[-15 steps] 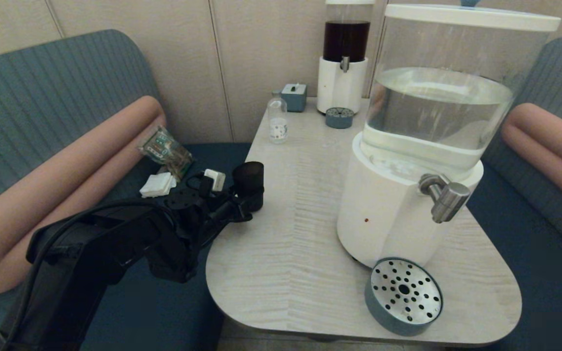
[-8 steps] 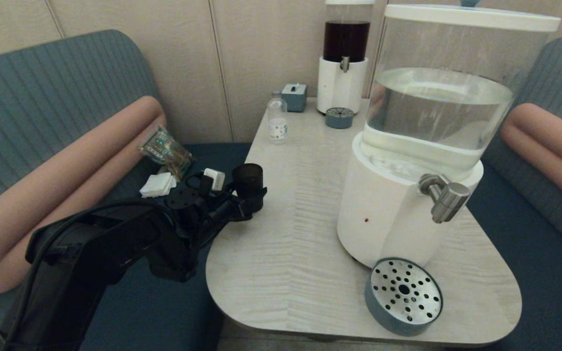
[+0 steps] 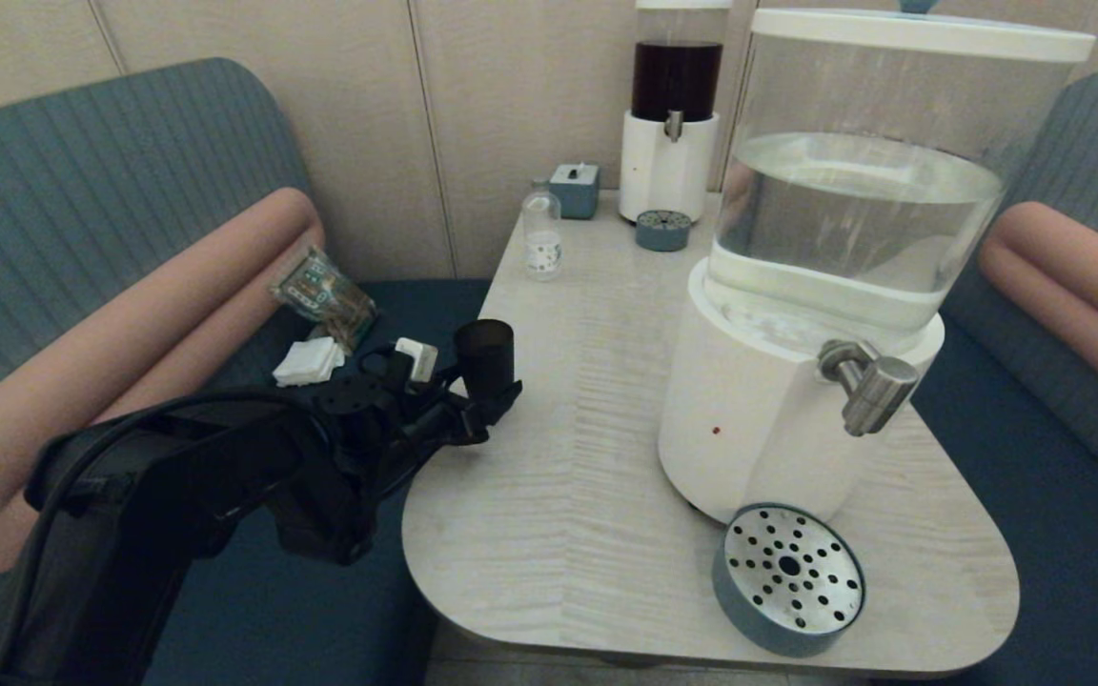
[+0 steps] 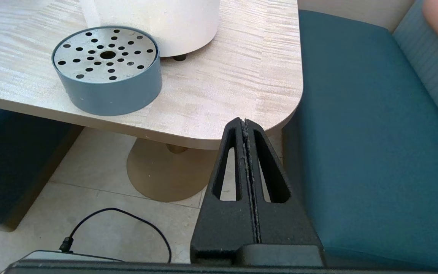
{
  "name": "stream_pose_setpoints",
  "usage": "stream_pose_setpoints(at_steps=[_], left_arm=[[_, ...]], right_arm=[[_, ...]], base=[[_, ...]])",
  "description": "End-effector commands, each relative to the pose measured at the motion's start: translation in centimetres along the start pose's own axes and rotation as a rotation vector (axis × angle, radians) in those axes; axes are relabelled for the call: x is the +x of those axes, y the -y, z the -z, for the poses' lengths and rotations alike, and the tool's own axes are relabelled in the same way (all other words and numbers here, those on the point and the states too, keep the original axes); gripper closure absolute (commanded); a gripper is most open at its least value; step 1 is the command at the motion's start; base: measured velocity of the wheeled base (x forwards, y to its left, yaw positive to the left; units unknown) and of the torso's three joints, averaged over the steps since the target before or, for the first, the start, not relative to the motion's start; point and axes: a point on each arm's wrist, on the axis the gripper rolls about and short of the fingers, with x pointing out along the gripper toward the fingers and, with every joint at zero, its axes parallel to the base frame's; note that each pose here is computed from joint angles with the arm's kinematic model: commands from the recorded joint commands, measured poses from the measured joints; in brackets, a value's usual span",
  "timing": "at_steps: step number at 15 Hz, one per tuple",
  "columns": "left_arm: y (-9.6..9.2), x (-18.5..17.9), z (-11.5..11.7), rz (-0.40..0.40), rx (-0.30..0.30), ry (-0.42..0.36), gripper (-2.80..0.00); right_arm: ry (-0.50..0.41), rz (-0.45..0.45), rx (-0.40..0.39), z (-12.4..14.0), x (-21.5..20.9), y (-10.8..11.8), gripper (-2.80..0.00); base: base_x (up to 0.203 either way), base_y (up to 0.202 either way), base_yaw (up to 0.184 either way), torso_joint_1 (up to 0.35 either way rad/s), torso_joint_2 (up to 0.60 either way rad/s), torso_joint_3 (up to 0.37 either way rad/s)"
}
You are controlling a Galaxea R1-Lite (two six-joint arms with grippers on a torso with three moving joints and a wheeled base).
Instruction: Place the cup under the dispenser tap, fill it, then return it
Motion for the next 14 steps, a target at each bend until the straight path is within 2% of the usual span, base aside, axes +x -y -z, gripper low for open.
stream_pose_setpoints(at_steps=[1, 7, 14], left_arm=[[0.7, -1.3, -1.6, 0.003, -0.004, -0.008, -2.8], [3.8, -7.6, -5.0, -0.003, -0.033, -0.113, -2.8], [7.8, -15.5, -11.9, 0.004, 0.011, -0.05, -2.8]], right_arm=[[0.003, 0.0, -0.001, 0.0, 0.0, 0.0, 0.0], [0.003, 0.0, -0.001, 0.0, 0.0, 0.0, 0.0], [0.003, 0.0, -0.001, 0.0, 0.0, 0.0, 0.0]], base=[[0.0, 0.0, 0.0, 0.0, 0.0, 0.0], [0.0, 0.0, 0.0, 0.0, 0.0, 0.0], [0.0, 0.0, 0.0, 0.0, 0.0, 0.0]])
